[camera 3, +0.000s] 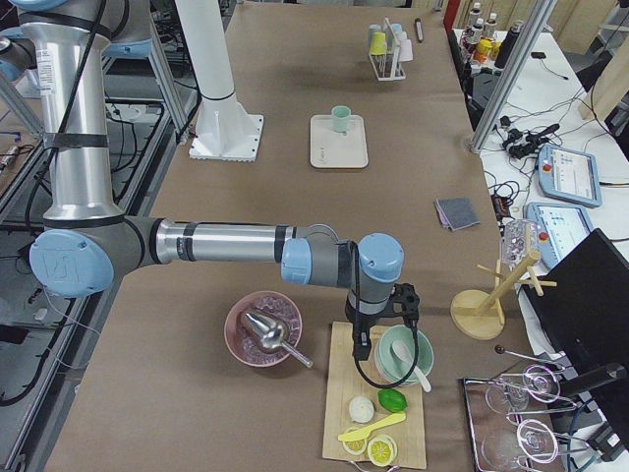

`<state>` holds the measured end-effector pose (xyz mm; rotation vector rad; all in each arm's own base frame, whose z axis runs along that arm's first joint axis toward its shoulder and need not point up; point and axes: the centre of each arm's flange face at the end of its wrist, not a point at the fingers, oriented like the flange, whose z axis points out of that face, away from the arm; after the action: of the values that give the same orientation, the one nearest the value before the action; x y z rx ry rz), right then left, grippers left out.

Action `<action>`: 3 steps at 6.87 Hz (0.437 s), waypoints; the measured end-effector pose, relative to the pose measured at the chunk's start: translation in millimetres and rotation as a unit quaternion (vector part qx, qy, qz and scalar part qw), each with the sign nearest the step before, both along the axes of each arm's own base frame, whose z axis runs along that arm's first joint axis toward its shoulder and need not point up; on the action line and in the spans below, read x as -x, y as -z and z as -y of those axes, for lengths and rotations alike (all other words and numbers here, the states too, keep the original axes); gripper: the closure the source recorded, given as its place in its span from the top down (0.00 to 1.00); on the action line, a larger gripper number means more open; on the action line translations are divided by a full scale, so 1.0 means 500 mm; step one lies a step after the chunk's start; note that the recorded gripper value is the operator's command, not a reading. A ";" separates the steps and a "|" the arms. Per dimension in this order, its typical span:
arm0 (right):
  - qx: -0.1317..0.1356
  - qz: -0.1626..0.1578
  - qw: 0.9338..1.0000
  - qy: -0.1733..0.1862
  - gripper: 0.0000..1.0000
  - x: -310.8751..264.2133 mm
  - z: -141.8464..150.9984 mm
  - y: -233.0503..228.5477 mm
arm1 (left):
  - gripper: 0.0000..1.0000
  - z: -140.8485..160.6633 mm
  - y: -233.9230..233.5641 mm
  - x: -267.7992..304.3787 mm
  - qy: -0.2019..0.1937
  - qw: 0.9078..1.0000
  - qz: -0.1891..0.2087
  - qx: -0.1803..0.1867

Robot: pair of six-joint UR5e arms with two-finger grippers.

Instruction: Pick up and place green cup on tray

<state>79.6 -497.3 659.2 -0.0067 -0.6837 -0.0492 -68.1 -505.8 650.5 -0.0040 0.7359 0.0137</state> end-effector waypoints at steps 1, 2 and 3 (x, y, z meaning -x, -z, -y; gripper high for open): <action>0.000 0.000 1.000 0.000 1.00 0.000 0.000 0.000 | 0.99 -0.003 -0.010 0.003 -0.007 1.000 -0.009 -0.007; 0.000 0.000 1.000 0.000 1.00 0.000 0.000 0.001 | 0.99 -0.005 -0.016 0.007 -0.008 1.000 -0.014 -0.008; -0.001 0.000 1.000 0.000 1.00 0.000 0.001 0.001 | 0.99 -0.007 -0.023 0.010 -0.008 1.000 -0.018 -0.005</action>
<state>79.6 -497.6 658.6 -0.0054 -0.6836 -0.0497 -73.1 -502.2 662.0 0.0009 0.7710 0.0325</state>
